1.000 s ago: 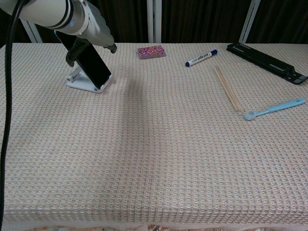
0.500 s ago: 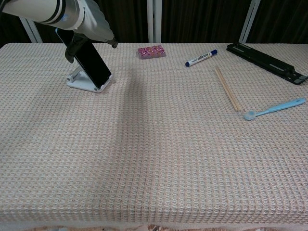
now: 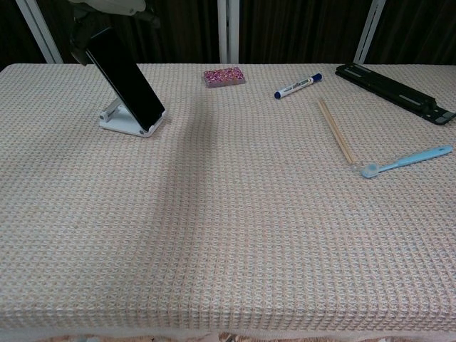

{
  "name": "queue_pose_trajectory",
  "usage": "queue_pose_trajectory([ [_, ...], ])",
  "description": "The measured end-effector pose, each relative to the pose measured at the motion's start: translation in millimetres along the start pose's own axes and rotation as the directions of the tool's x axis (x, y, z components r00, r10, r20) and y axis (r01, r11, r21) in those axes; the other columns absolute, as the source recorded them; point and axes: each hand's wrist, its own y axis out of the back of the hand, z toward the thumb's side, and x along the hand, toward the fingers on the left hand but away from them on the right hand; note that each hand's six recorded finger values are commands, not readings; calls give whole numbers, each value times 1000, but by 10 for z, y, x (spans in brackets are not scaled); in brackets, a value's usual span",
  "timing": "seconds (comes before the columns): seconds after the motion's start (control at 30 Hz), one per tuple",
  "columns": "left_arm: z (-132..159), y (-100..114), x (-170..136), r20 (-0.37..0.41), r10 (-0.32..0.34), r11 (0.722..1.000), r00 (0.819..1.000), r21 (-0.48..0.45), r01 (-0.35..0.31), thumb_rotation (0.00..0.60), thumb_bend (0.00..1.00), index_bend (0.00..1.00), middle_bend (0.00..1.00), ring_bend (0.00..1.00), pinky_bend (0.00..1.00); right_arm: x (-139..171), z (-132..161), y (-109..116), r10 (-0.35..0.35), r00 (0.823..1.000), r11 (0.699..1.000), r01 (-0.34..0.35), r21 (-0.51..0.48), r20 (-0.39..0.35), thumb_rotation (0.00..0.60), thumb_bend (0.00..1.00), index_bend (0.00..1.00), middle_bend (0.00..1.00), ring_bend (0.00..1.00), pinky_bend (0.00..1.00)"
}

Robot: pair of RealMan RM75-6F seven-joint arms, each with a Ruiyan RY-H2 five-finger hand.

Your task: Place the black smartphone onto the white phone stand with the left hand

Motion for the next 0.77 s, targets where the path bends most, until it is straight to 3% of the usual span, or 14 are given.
queue_pose_trajectory([
  [0.13,-175,-36,-175,-51,123,988,991,-86,-127,600,0,19,38,34,211,4,29,17,-6,1000,1000,7,3,-11,600,295,0,0,0,0],
  [0.2,-289,-117,-310,-91,195,965,977,-159,-207,600,0,6,38,34,212,4,41,28,-11,1000,1000,11,6,-17,600,295,0,0,0,0],
  [0.3,-483,-371,-582,-178,276,902,944,-290,-319,577,7,3,38,35,212,3,52,25,-11,1000,1000,11,12,-23,600,289,0,0,0,0],
  [0.37,-604,-651,-817,-249,298,842,922,-387,-376,504,19,3,38,36,212,4,61,12,-7,1000,1000,7,17,-26,600,282,0,0,0,0],
  [0.43,-683,-958,-1024,-307,282,788,909,-466,-402,453,21,3,38,38,212,10,73,-14,4,1000,1000,-3,23,-31,600,266,0,0,0,0],
  [0.57,-736,-1733,-1482,-406,180,676,896,-611,-412,375,10,2,35,40,213,25,94,-83,24,999,999,-23,40,-37,600,244,0,0,0,0],
  [0.67,-677,-2172,-1742,-433,132,624,892,-662,-414,355,0,2,35,40,213,35,98,-142,34,999,998,-32,58,-38,600,241,0,0,0,0],
  [0.77,-577,-2498,-1942,-435,108,594,894,-693,-409,306,0,2,35,40,213,40,91,-202,48,998,996,-45,81,-33,600,239,0,0,0,0],
])
